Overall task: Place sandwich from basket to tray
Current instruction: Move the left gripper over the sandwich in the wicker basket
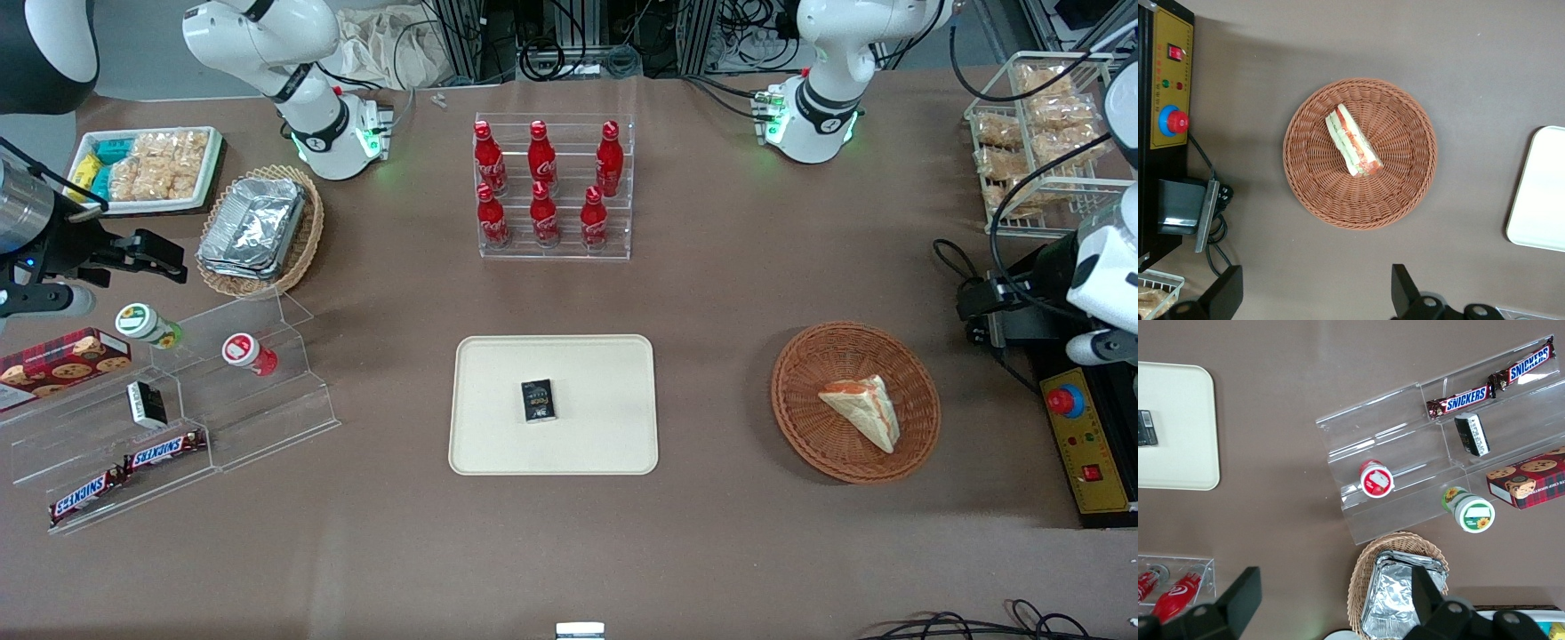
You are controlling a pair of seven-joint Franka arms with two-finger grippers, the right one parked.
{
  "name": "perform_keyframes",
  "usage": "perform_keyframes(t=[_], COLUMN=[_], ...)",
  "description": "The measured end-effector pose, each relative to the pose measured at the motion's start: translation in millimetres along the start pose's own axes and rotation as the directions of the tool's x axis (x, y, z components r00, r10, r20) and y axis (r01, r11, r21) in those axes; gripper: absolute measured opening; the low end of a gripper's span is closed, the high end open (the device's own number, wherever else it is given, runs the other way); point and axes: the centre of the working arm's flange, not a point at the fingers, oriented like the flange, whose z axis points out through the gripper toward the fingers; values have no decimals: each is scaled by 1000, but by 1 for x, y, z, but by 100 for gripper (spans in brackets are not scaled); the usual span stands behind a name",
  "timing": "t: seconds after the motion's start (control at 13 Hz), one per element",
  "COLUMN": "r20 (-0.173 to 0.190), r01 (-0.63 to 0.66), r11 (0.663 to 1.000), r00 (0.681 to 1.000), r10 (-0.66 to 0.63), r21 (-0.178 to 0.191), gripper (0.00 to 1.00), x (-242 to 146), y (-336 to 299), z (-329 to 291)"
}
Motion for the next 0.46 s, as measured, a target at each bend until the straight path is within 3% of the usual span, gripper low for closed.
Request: perform_keyframes(t=[0.15,0.31,0.46], r20=[22,67,103], r01=[-1,5,48], r11=[1000,1000,999], r00=[1000,998,993], r10=[1,-5,-48], r21=[1,6,8], gripper=[100,100,100], x=[4,10,23], y=[0,-1,-13], z=[12,34,86])
